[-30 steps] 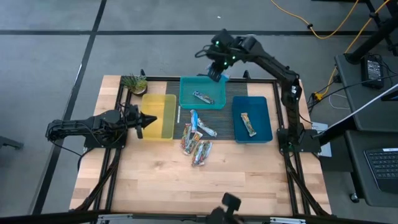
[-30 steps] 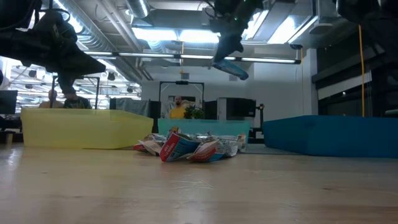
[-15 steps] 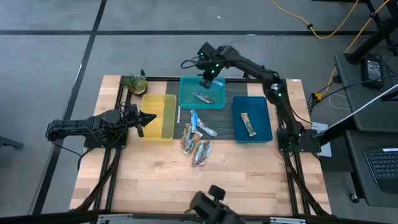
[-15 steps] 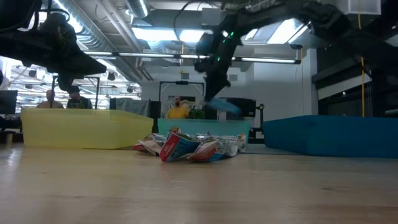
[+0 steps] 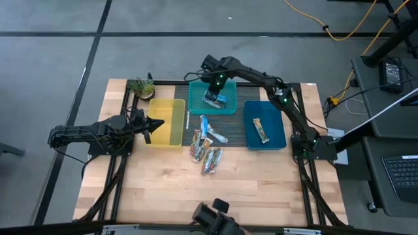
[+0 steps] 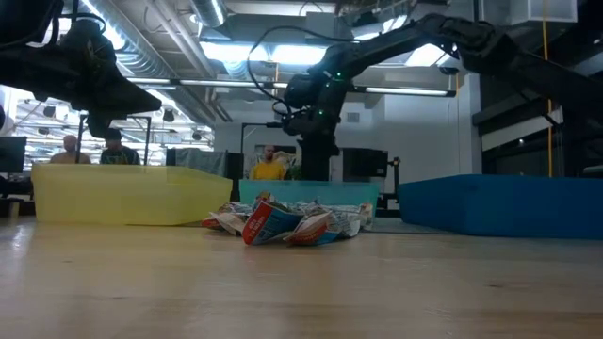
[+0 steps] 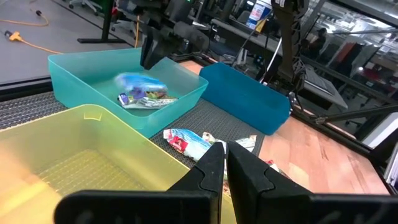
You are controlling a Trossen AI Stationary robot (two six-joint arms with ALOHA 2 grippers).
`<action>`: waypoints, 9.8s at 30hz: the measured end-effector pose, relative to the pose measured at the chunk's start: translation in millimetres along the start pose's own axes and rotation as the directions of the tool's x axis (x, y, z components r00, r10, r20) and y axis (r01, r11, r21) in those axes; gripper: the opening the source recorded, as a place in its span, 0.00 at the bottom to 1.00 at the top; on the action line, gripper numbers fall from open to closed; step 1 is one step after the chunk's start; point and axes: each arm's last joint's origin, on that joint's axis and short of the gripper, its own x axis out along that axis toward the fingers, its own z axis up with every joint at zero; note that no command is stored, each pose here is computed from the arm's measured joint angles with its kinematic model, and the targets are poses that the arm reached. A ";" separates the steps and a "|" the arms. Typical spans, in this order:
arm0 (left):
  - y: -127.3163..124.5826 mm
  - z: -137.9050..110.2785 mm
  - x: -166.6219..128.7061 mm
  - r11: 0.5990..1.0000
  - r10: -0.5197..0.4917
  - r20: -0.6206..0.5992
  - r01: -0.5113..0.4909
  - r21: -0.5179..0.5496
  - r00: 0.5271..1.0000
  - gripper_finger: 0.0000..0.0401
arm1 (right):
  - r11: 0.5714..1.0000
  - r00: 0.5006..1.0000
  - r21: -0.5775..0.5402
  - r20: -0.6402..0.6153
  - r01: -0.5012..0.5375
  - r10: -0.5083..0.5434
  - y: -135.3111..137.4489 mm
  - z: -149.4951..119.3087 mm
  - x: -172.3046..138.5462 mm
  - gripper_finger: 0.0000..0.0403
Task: Pick and place Granola Bars by type
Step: Put the purple granola bar into the green bin, then put the bottom yellow granola bar into the blue bin, then put the yellow granola bar into the blue bin
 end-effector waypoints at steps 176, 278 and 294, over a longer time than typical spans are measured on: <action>-2.9 -2.2 -0.2 0.994 -0.109 -0.062 0.109 0.003 0.992 0.03 | 0.849 0.951 0.440 -0.221 0.294 -0.214 59.0 -298.6 -82.6 0.15; -5.4 -4.2 -0.7 0.980 -0.200 -0.115 0.198 -0.035 0.973 0.03 | 0.999 0.957 -0.041 -0.289 0.001 -0.013 182.5 -105.9 42.9 0.09; -5.3 -4.2 -0.7 0.980 -0.200 -0.116 0.199 -0.023 0.973 0.03 | 0.990 0.985 -0.116 -0.142 0.085 -0.101 193.3 -50.9 -76.0 0.08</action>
